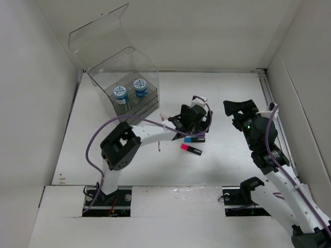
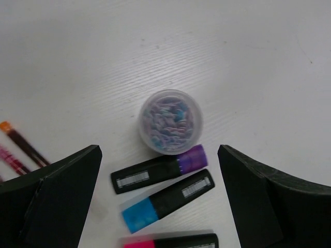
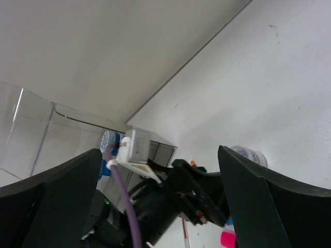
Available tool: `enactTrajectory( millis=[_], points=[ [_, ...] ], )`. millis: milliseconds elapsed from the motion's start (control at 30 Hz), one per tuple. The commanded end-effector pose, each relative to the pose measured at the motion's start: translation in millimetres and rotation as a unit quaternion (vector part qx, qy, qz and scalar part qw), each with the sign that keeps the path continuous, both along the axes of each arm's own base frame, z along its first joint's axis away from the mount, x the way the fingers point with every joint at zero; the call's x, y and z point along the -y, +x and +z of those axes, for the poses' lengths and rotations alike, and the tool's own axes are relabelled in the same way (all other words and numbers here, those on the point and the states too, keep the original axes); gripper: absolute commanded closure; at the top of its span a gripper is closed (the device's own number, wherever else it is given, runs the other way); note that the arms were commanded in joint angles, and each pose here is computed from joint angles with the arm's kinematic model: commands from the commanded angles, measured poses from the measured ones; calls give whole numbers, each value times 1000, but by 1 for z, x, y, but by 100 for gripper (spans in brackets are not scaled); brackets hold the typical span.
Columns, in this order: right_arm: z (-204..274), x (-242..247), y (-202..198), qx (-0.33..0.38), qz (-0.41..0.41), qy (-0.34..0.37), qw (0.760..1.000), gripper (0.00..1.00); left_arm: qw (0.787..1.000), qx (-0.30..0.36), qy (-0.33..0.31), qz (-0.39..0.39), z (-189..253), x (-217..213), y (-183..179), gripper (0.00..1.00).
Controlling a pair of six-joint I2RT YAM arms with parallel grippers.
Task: Sort the stationery into containers
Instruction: Pick up the stationery from the center of the board.
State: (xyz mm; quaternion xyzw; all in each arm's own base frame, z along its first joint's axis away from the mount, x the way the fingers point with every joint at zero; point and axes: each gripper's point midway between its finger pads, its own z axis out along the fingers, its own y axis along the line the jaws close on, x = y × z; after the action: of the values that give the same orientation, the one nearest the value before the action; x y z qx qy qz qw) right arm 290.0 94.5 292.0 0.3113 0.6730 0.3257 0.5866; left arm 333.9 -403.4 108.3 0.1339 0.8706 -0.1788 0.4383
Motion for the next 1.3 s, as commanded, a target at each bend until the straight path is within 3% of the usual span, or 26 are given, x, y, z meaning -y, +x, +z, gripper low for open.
enactTrajectory(
  millis=[0, 200, 400, 600, 733, 867, 933, 1000, 1067, 1133, 1267],
  points=[
    [7, 8, -1, 13, -23, 10, 1000, 0, 999, 35, -12, -25, 27, 39, 0, 5],
    [12, 6, -5, 21, -13, 14, 1000, 0, 999, 37, 23, -1, 7, 43, 11, 5],
    [11, -2, -5, 21, 8, 6, 1000, 0, 998, 44, 44, 30, -4, 35, 19, 12],
    [13, -5, -6, 25, 17, 9, 1000, 0, 997, 56, 42, 37, -2, 32, 22, 14],
    [13, -5, -6, 25, 17, 9, 1000, 0, 997, 45, 57, 32, -20, 38, 24, 22],
    [15, -8, -7, 29, 27, 7, 999, 0, 997, 44, 58, 32, -25, 39, 25, 35],
    [15, -10, -7, 29, 32, 7, 999, 0, 997, 47, 53, 32, -23, 41, 26, 46],
    [15, -11, -8, 29, 36, 7, 999, 0, 996, 61, 48, 41, -10, 39, 29, 57],
    [15, -11, -8, 29, 36, 7, 999, 0, 996, 71, 37, 47, 2, 39, 32, 61],
    [18, -11, -7, 33, 36, 9, 999, 0, 996, 77, 27, 48, 10, 37, 30, 63],
    [13, -13, -8, 29, 41, 7, 999, 0, 988, 134, -24, 67, 75, 30, 37, 65]
  ],
)
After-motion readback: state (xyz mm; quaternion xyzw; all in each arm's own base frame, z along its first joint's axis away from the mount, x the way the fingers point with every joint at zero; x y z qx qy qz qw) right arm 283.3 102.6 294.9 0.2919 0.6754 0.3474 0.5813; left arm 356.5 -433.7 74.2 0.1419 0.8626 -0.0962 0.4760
